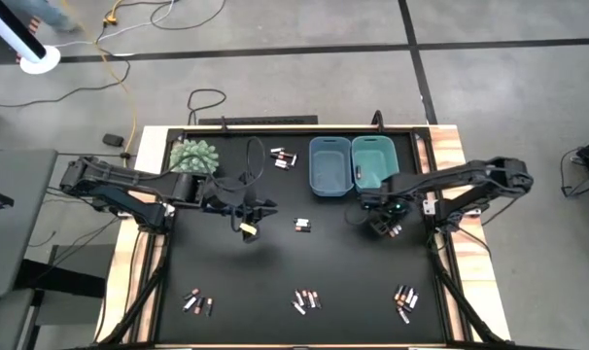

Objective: Sort batteries
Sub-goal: Put the silver battery into the blue bin

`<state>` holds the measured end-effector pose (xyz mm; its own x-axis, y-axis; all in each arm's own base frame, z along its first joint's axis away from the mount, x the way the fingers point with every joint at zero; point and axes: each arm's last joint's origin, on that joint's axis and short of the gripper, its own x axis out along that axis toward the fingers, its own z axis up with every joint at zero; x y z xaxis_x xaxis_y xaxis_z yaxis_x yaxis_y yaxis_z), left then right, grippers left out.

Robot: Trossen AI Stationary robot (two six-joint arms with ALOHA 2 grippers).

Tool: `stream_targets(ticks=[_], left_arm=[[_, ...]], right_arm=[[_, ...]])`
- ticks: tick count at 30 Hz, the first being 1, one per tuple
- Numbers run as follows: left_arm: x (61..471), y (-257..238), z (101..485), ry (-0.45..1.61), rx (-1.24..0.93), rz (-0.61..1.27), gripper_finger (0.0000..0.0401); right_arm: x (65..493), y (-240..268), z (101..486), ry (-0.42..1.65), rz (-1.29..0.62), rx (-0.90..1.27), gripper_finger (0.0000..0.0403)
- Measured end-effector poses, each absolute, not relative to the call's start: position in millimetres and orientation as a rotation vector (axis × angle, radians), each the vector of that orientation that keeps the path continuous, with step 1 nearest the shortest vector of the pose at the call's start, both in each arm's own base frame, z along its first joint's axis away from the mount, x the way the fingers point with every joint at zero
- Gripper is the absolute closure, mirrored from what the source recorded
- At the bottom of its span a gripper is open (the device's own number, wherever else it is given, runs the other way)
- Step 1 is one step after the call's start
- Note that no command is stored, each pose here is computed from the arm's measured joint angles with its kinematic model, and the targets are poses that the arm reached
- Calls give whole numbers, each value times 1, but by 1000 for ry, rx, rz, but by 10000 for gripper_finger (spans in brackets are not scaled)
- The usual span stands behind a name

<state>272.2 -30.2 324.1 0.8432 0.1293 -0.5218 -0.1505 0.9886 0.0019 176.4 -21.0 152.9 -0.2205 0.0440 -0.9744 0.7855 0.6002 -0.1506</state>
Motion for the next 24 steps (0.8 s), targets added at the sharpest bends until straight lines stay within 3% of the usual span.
stream_targets(ticks=[18,24], left_arm=[[272,-30,324,546,-42,149,331],[272,-30,324,546,-42,149,331]], right_arm=[[185,-23,142,1662,-788,702,281],[185,-23,142,1670,-787,697,304]])
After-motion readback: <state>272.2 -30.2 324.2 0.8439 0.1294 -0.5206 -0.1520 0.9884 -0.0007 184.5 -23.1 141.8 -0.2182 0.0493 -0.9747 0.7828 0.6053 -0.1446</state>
